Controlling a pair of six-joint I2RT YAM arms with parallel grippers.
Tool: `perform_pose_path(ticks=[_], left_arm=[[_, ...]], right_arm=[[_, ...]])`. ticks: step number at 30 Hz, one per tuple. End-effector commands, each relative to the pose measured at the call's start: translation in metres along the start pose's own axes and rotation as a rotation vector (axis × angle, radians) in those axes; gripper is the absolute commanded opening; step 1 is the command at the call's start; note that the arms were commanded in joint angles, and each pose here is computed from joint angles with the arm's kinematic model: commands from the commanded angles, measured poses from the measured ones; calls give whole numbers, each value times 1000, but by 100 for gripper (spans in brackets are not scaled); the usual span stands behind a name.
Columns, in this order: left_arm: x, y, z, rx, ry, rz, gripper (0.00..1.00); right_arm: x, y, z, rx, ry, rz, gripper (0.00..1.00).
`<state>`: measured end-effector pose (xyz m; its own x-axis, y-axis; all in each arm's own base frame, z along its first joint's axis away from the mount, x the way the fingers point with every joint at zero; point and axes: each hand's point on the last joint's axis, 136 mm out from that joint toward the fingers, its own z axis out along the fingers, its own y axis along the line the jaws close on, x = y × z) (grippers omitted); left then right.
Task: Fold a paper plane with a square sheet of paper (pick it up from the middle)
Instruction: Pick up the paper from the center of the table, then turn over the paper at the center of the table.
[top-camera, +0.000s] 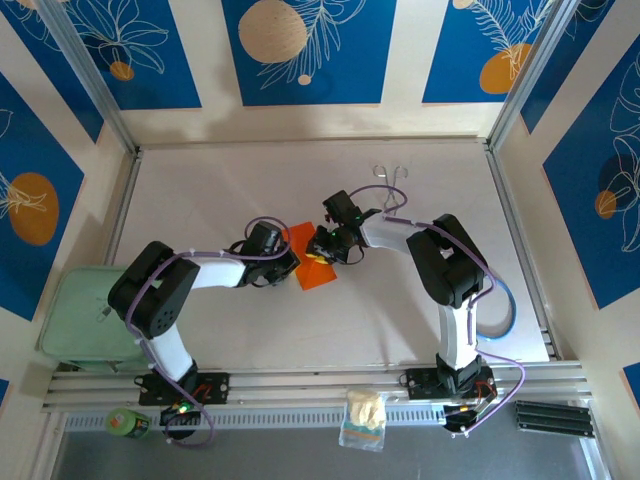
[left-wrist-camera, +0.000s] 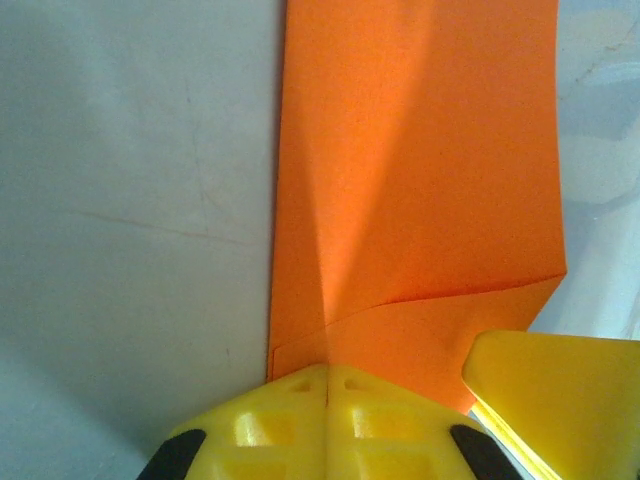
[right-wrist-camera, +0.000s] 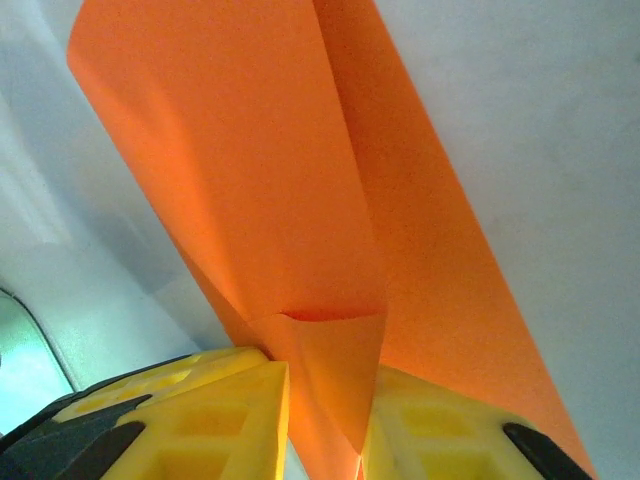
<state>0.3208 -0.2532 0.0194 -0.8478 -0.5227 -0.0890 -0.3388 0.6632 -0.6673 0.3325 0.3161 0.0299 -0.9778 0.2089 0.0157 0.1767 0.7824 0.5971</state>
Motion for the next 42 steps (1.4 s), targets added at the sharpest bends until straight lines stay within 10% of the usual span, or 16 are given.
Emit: perform_pose_path(ticks=[1, 13, 29, 35, 42], left_arm=[[5, 37, 0, -117, 5, -37, 6], [-20, 8, -25, -2, -30, -16, 14], [-10, -76, -115, 515, -2, 121, 93], [-5, -98, -122, 603, 8, 135, 94], [-11, -120, -125, 703, 2, 135, 72]], right_arm=[[9, 6, -4, -33, 25, -35, 24], [4, 20, -14, -87, -22, -104, 8], [-17, 100, -93, -540, -53, -121, 6], [-17, 111, -102, -622, -16, -108, 6], [-14, 111, -107, -641, -7, -118, 7]])
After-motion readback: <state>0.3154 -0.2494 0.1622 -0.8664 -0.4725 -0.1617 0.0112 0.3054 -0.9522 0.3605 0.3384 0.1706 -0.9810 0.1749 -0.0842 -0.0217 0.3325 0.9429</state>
